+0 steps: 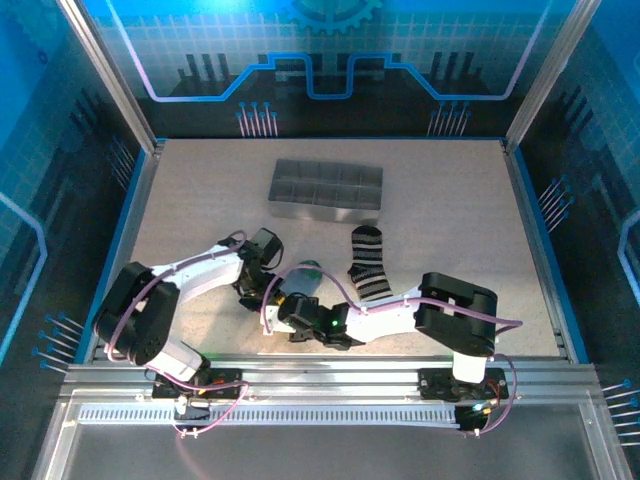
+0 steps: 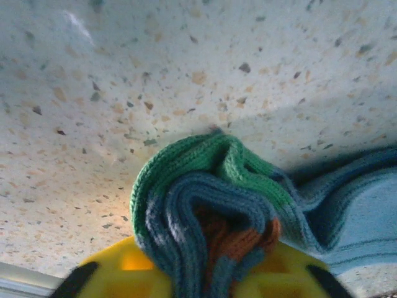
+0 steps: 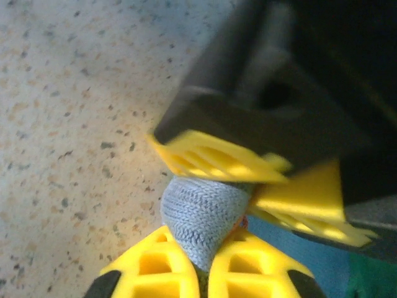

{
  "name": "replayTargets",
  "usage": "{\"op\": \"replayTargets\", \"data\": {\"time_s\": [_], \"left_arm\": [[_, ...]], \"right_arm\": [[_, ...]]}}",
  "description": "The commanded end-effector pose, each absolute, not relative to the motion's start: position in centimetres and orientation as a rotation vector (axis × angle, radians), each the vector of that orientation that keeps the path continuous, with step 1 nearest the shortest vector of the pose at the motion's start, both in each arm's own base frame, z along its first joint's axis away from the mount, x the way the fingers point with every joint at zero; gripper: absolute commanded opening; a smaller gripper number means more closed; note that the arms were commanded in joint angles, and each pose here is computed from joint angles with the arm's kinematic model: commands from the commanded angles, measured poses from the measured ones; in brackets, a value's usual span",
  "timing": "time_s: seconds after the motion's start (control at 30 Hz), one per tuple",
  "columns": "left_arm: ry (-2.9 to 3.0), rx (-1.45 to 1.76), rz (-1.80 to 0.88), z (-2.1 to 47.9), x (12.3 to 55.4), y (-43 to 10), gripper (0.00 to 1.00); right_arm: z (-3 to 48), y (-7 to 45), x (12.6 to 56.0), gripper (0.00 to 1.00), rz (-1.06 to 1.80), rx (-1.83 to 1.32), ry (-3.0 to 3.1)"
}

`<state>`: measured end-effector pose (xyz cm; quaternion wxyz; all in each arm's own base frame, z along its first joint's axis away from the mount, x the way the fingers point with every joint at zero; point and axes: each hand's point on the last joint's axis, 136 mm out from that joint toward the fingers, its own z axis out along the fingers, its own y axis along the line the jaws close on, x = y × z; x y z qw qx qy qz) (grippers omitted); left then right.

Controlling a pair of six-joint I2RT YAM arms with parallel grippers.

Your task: Roll the socks

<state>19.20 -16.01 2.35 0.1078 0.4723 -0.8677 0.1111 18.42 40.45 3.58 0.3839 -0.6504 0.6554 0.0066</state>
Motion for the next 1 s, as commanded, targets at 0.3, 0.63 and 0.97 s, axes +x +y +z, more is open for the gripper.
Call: {"op": "replayTargets", "data": {"time_s": [0.3, 0.63, 0.97], "left_arm": [[-2.606, 1.513, 0.475, 7.5, 19.8, -12.6, 0.78], [-2.656, 1.339, 0.718, 7.5, 20.6, -15.6, 0.66], [-2.659, 1.262, 0.611, 4.5, 19.2, -17.7, 0.64]], "right_arm": [[-3.7, 33.5, 14.7, 0.0, 0.383, -1.664, 2.156], [-5.2, 31.8, 15.0, 0.0, 0.733, -1.419, 2.43], [-6.3, 30.9, 15.3, 0.0, 0.859, -1.308, 2.576]]}}
